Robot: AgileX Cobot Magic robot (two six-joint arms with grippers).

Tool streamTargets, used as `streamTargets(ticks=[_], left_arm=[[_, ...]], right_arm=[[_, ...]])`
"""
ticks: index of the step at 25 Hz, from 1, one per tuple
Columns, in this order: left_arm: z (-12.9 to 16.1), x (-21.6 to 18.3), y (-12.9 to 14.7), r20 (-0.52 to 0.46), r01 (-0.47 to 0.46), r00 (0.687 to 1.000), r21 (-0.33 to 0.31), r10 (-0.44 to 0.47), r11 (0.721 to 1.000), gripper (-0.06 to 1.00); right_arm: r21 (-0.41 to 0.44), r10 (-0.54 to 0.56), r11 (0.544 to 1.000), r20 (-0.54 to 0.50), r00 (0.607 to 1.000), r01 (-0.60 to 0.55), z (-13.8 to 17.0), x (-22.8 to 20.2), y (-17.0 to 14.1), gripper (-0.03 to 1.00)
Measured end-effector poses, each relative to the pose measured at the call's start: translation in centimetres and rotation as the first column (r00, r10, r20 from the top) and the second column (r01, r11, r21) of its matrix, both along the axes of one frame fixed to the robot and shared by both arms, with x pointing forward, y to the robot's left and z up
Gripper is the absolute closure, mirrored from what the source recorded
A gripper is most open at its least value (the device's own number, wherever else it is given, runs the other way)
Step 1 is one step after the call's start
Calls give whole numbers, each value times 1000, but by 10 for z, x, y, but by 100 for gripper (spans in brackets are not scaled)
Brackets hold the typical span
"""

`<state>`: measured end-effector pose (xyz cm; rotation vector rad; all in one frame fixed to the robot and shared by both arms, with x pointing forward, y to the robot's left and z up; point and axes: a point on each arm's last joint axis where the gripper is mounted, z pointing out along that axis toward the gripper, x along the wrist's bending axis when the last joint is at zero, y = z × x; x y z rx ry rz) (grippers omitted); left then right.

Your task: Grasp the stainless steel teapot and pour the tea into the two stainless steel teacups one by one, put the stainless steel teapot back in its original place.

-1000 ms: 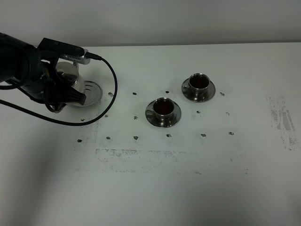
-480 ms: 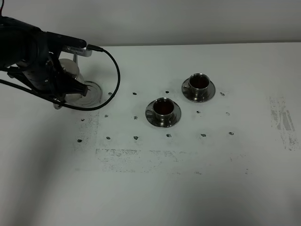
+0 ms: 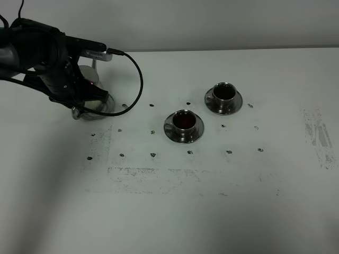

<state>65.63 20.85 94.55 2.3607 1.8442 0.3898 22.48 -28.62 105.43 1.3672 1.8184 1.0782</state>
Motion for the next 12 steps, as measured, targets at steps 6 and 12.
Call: streamTargets(ticks=[6,12], left_arm=[[-9,1,-4,-18,14,1000,2,-14,1000,76],[-13,3,-5,-12,27,1000,1,-27,1000,76]], right_arm=[[0,0,1000,0,1000,0,0,0,0,51],[0,0,1000,0,1000,0,0,0,0,51]])
